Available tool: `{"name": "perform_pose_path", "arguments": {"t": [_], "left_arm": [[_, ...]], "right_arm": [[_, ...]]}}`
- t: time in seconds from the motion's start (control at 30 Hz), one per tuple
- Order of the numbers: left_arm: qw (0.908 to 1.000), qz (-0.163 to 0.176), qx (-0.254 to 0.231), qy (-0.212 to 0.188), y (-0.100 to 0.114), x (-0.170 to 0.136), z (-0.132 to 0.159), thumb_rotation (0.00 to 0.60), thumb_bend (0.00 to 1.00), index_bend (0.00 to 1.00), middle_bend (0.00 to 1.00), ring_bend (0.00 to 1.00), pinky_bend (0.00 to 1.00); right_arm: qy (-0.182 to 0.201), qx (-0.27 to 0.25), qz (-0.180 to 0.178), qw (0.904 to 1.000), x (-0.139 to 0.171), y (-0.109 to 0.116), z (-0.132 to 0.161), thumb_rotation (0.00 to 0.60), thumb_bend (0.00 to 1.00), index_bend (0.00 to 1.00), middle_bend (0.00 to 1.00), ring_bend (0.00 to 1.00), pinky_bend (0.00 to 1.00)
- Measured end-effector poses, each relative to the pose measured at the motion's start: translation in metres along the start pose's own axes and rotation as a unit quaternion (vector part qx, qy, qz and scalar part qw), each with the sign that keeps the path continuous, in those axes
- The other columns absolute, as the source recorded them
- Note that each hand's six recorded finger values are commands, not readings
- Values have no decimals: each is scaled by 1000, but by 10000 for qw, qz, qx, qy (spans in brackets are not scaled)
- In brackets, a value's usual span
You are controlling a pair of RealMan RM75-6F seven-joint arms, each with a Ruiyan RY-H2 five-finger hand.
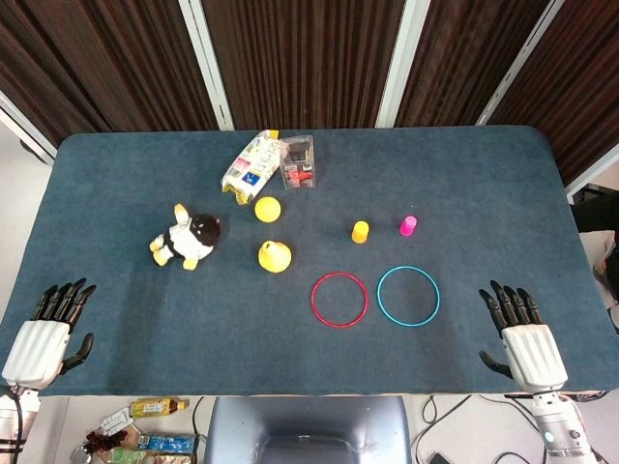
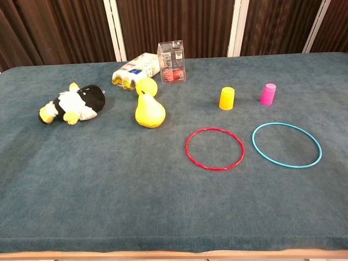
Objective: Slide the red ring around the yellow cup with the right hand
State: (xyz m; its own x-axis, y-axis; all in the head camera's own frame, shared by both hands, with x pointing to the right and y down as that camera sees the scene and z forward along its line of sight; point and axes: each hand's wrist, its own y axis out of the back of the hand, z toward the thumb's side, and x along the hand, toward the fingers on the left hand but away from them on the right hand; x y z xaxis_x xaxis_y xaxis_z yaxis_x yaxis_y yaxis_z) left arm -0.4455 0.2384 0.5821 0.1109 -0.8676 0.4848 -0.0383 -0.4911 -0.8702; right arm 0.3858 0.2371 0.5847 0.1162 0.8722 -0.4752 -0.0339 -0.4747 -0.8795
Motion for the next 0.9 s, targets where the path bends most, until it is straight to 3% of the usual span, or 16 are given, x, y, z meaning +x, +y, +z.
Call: {"name": "perform_pose_path", "arguments": {"t": [0.27,0.47,0.6,0.9], "left_arm": [[9999,9,84,118,0,-1,-4,600,461,0,0,0,61],[9998,72,39,178,7,-6,-11,600,461,0,0,0,62],[9998,145,-11,168,12,-10,-12,600,461,0,0,0,62],[9997,147,-59,184,16,-16,-17,600,461,0,0,0,62]], "right_arm": [[297,14,-4,9996,-20,-15,16,600,272,190,0,0,0],[1043,-82,108,9945,-66,-41,61,600,301,395,0,0,0],[1535,-173,380,9873,-98,-62,98,600,342,514,0,0,0],[2069,-264,566,9764,-138,-96,161,600,454,628,36,0,0]]}}
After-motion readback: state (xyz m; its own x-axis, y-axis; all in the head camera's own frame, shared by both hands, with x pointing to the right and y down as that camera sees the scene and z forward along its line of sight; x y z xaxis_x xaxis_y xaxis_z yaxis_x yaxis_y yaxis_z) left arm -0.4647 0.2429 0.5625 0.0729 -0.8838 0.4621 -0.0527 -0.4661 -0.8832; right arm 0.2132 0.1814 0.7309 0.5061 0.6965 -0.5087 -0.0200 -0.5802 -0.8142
